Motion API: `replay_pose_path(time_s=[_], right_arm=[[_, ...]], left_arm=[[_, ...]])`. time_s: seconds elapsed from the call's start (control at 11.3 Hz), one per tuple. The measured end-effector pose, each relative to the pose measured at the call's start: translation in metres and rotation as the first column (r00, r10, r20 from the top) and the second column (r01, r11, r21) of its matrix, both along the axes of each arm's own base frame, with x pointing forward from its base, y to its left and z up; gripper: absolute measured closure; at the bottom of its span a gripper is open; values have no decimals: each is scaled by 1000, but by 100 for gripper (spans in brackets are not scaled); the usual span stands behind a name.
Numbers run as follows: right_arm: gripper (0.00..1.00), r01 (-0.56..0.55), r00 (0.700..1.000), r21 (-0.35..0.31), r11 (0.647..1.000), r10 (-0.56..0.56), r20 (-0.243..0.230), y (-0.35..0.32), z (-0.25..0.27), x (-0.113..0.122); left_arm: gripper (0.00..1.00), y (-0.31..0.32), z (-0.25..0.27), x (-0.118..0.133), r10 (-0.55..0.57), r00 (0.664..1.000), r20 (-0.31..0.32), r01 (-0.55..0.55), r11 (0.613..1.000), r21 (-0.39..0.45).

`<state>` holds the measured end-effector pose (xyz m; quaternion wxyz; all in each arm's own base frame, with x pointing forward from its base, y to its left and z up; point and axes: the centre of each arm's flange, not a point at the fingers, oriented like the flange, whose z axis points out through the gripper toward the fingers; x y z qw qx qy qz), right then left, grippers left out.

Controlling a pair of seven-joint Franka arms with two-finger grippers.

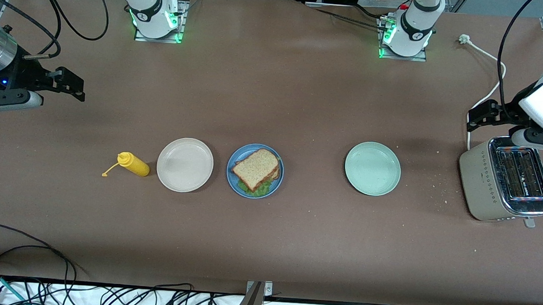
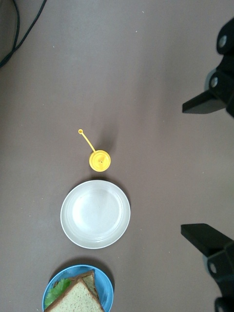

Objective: Make sandwich in blue plate with both arms

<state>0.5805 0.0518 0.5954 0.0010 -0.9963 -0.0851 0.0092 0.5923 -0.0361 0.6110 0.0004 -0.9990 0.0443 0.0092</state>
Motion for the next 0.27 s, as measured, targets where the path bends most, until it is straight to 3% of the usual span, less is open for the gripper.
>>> replay_pose_path(time_s=[0.27], right_arm=[[0, 0, 1000, 0, 1000, 0, 0, 0, 0, 0]], left_arm=[[0, 0, 6, -1, 0, 1000, 12, 0, 1000, 0]])
